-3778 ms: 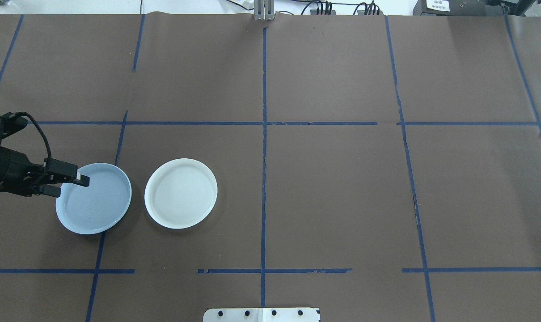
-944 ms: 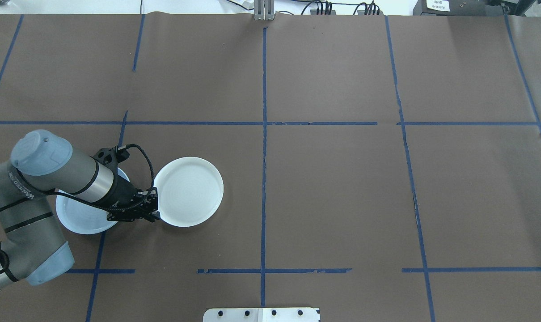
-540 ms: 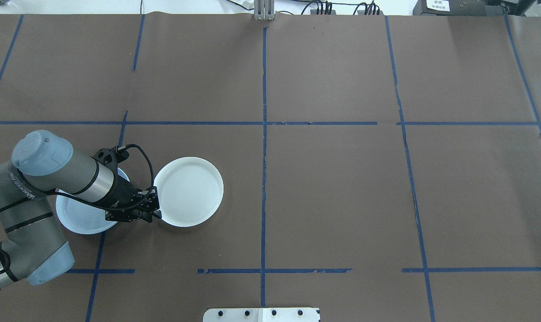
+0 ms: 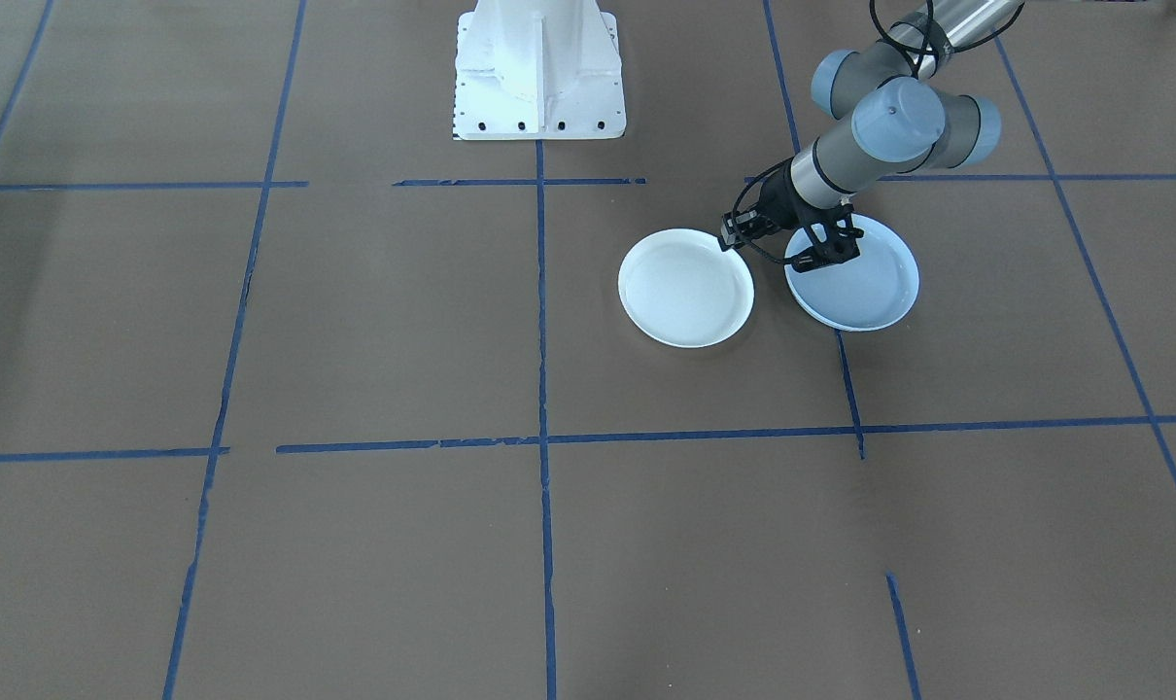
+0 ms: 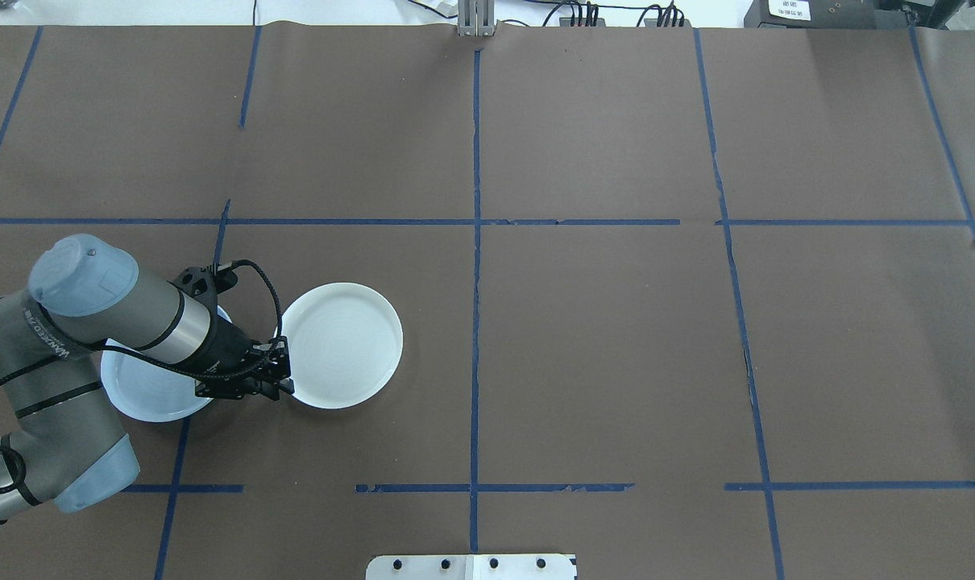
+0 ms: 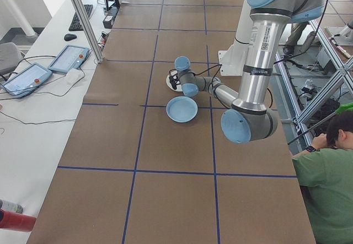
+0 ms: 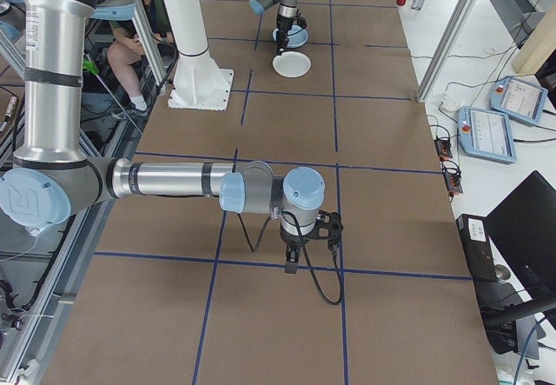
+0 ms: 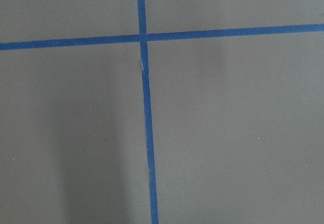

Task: Stack plate in center

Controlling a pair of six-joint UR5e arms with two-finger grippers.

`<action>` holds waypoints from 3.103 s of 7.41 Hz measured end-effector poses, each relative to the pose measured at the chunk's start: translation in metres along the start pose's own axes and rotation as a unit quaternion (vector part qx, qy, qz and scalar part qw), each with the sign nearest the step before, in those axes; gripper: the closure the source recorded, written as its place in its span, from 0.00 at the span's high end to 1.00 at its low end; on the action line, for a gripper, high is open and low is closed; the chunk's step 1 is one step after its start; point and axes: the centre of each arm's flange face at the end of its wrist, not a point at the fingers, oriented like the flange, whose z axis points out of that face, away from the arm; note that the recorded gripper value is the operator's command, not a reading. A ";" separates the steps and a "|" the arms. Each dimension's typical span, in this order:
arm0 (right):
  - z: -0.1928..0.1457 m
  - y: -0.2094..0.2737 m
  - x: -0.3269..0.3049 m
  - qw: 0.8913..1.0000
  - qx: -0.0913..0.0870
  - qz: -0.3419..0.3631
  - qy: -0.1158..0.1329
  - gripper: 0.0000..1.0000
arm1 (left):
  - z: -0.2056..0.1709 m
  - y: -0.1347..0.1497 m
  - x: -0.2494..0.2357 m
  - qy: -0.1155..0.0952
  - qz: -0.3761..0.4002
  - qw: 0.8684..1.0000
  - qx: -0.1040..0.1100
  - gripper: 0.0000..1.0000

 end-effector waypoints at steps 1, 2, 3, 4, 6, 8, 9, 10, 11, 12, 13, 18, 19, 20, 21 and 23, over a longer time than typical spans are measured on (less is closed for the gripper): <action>0.000 0.000 0.000 1.000 0.000 0.000 0.000 1.00 | 0.002 -0.001 -0.001 -0.002 -0.001 1.000 0.000 0.18; 0.000 0.000 0.000 1.000 0.000 0.000 0.000 1.00 | 0.003 -0.002 -0.002 -0.003 -0.002 1.000 0.000 0.07; 0.000 0.000 0.000 1.000 0.000 0.000 0.000 1.00 | 0.002 -0.002 -0.002 -0.002 -0.002 1.000 0.000 0.00; 0.000 0.000 0.000 1.000 0.000 0.000 0.000 1.00 | -0.001 -0.002 0.000 0.001 -0.001 1.000 0.000 0.00; 0.000 0.000 0.000 1.000 0.000 0.000 0.000 1.00 | -0.010 -0.004 0.003 0.008 0.000 1.000 0.001 0.00; 0.000 0.000 0.000 1.000 0.000 0.000 0.000 1.00 | -0.030 -0.007 0.000 0.021 0.003 1.000 -0.008 0.00; 0.000 0.000 0.000 1.000 0.000 0.000 0.000 1.00 | -0.048 -0.011 -0.015 0.036 0.009 0.999 -0.021 0.00; 0.000 0.000 0.000 1.000 0.000 0.000 0.000 1.00 | -0.065 -0.015 -0.042 0.053 0.023 0.998 -0.030 0.00; 0.000 0.000 0.000 1.000 0.000 0.000 0.000 1.00 | -0.083 -0.021 -0.077 0.062 0.042 0.997 -0.032 0.00; 0.000 0.000 0.000 1.000 0.000 0.000 0.000 1.00 | -0.097 -0.028 -0.107 0.062 0.063 0.996 -0.025 0.00; 0.000 0.000 0.000 1.000 0.000 0.000 0.000 1.00 | -0.109 -0.037 -0.136 0.057 0.083 0.995 -0.012 0.00; 0.000 0.000 0.000 1.000 0.000 0.000 0.000 1.00 | -0.117 -0.076 -0.205 0.028 0.114 0.993 0.017 0.00; 0.000 0.000 0.000 1.000 0.000 0.000 0.000 1.00 | -0.116 -0.078 -0.211 0.024 0.117 0.993 0.017 0.00; 0.000 0.000 0.000 1.000 0.000 0.000 0.000 1.00 | -0.115 -0.080 -0.215 0.021 0.117 0.993 0.016 0.12; 0.000 0.000 0.000 1.000 0.000 0.000 0.000 1.00 | -0.114 -0.080 -0.218 0.020 0.117 0.993 0.016 0.75; 0.000 0.000 0.000 1.000 0.000 0.000 0.000 1.00 | -0.114 -0.081 -0.222 0.018 0.119 0.992 0.020 1.00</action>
